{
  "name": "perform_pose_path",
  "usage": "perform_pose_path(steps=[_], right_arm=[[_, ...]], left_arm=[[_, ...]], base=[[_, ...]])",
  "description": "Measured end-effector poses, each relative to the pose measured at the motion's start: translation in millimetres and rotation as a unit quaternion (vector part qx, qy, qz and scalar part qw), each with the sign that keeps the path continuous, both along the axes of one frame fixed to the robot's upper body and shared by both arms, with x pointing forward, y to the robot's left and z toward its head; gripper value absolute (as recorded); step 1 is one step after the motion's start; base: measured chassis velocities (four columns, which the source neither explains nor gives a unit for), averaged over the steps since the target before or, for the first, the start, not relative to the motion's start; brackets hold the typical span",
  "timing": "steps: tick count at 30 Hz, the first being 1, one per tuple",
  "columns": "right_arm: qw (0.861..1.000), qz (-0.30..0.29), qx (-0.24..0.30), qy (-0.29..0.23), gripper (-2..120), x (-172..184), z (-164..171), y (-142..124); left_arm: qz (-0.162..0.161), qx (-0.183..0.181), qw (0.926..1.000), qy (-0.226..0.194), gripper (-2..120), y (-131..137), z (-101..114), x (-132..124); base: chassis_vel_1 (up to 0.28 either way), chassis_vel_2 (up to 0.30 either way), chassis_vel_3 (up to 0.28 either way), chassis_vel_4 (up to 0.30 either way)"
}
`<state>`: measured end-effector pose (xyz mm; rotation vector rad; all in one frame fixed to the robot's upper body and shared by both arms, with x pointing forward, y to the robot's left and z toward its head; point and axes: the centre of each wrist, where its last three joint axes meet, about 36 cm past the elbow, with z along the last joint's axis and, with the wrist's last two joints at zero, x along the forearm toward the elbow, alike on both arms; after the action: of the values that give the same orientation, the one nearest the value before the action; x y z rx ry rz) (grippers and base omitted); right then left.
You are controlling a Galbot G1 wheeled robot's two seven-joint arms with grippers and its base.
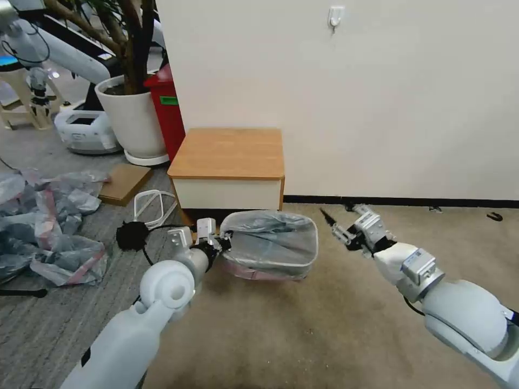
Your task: Pick up the garbage bag from the table and place it over the trash can.
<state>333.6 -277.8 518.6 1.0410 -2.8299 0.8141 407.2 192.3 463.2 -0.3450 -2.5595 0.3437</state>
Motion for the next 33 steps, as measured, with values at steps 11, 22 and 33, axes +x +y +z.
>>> perform_pose_path(steps=[11,22,33], right_arm=[[0.984,0.033,-0.121,0.127,0,-2.9,31.7,7.4],[0.97,0.025,-0.122,0.207,0,6.7,35.0,22.1],[0.968,0.037,-0.132,0.209,0,39.6,29.2,49.4]], left_arm=[[-0.036,0.048,0.9969,-0.05,3,-15.8,-5.0,-7.2],[-0.073,0.073,0.9921,-0.071,3,-29.2,-8.4,-17.9],[-0.087,0.084,0.99,-0.073,3,-33.0,-11.5,-14.1]], base=[[0.0,0.0,0.0,0.0],[0.0,0.0,0.0,0.0],[0.0,0.0,0.0,0.0]])
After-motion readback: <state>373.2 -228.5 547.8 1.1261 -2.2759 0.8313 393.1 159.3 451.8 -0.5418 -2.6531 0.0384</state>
